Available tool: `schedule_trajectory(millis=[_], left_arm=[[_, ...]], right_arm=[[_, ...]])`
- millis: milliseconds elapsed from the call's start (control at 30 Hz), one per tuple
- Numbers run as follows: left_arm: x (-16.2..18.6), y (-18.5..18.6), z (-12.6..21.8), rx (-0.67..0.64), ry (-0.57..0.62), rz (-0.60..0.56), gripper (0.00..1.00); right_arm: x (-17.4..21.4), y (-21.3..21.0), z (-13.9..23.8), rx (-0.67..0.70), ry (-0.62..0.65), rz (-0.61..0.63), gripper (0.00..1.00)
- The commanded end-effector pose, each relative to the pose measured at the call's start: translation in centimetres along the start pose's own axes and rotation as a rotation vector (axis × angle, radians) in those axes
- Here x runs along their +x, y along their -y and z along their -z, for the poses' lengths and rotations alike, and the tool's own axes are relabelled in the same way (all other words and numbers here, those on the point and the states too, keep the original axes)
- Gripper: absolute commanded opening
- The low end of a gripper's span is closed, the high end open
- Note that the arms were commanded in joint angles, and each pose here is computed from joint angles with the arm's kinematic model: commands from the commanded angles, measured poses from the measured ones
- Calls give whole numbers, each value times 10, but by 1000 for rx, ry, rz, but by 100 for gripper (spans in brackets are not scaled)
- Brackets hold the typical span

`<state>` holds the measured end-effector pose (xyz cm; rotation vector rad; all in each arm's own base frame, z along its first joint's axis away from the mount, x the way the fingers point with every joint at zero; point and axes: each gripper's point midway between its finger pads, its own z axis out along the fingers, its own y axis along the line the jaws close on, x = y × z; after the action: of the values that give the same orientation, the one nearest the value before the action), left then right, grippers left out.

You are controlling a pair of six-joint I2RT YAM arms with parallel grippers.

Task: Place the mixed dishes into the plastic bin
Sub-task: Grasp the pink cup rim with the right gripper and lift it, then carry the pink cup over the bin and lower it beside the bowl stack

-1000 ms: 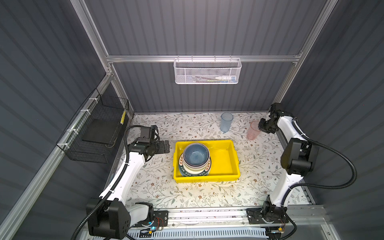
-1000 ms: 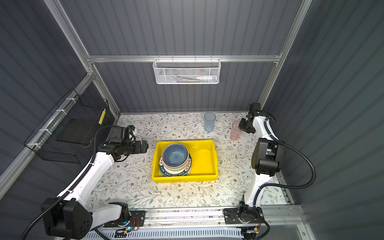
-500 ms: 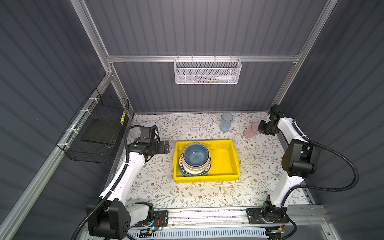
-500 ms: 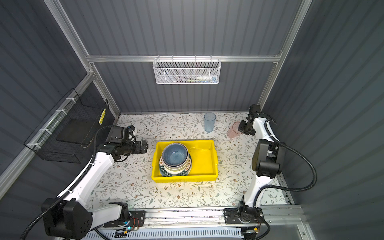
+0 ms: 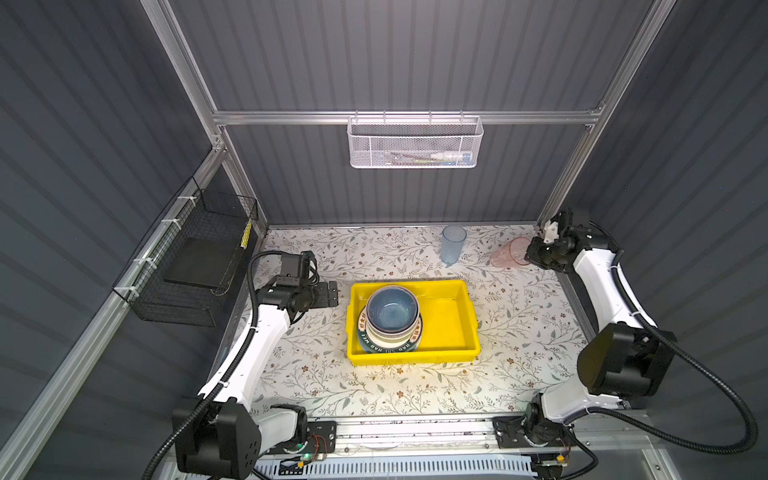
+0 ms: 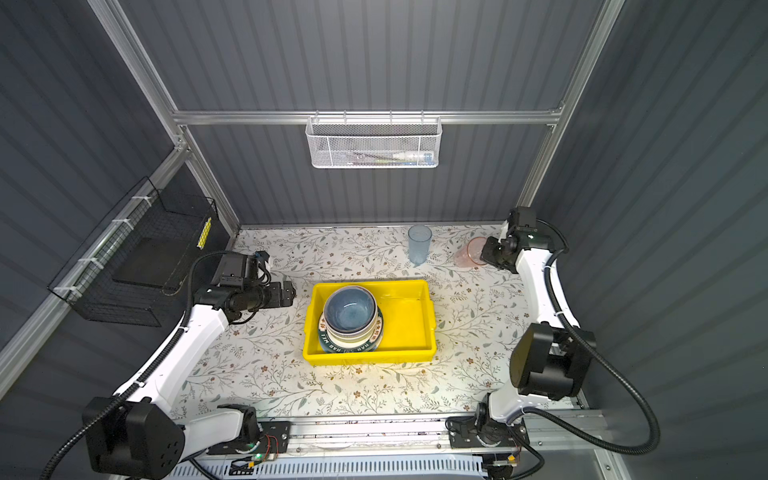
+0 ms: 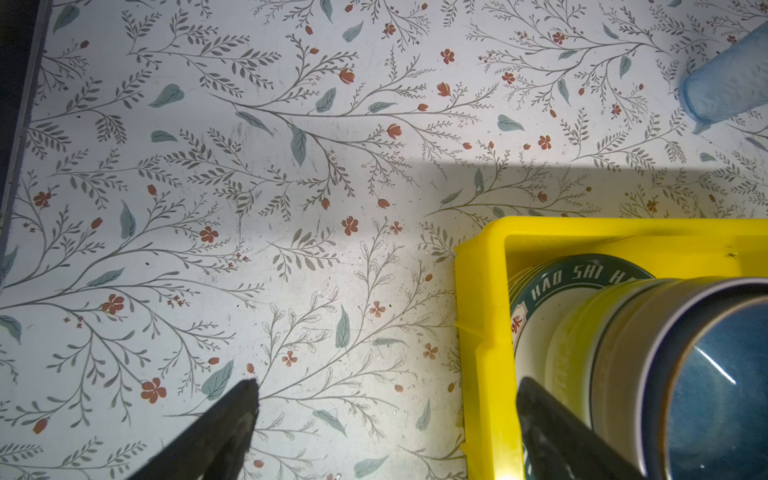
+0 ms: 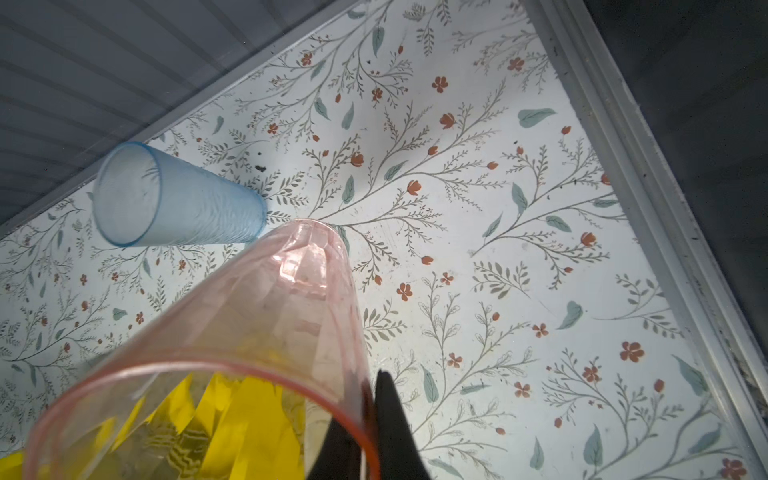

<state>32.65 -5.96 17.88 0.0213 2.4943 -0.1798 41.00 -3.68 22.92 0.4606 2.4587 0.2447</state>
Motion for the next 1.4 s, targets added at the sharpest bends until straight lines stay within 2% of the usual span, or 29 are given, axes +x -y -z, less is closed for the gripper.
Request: schedule_trajectory(millis=[0,267,567,700,967,1167,1367], left_arm=[[1,-4,4,-13,13,7,98],[1,-5,4,-13,14,10,98],[2,-5,4,-15,13,10,98],[2,-5,4,-16,15,12,98],[2,-6,4,-19,14,11,98],[2,-7,5,-25,15,10,98],[2,-7,5,-25,16,10,98]], right_arm=[[7,-23,32,-56,21,62,0],[26,-66,90,-136,66,185,0],[65,-114,119,-273,19,340,0],[81,-121,115,-297,-25,384,0],[109,-128,81,-258,-139,452,0],[137,-127,62,-189,-243,535,0],[160,-108,57,-98,-316,581,0]])
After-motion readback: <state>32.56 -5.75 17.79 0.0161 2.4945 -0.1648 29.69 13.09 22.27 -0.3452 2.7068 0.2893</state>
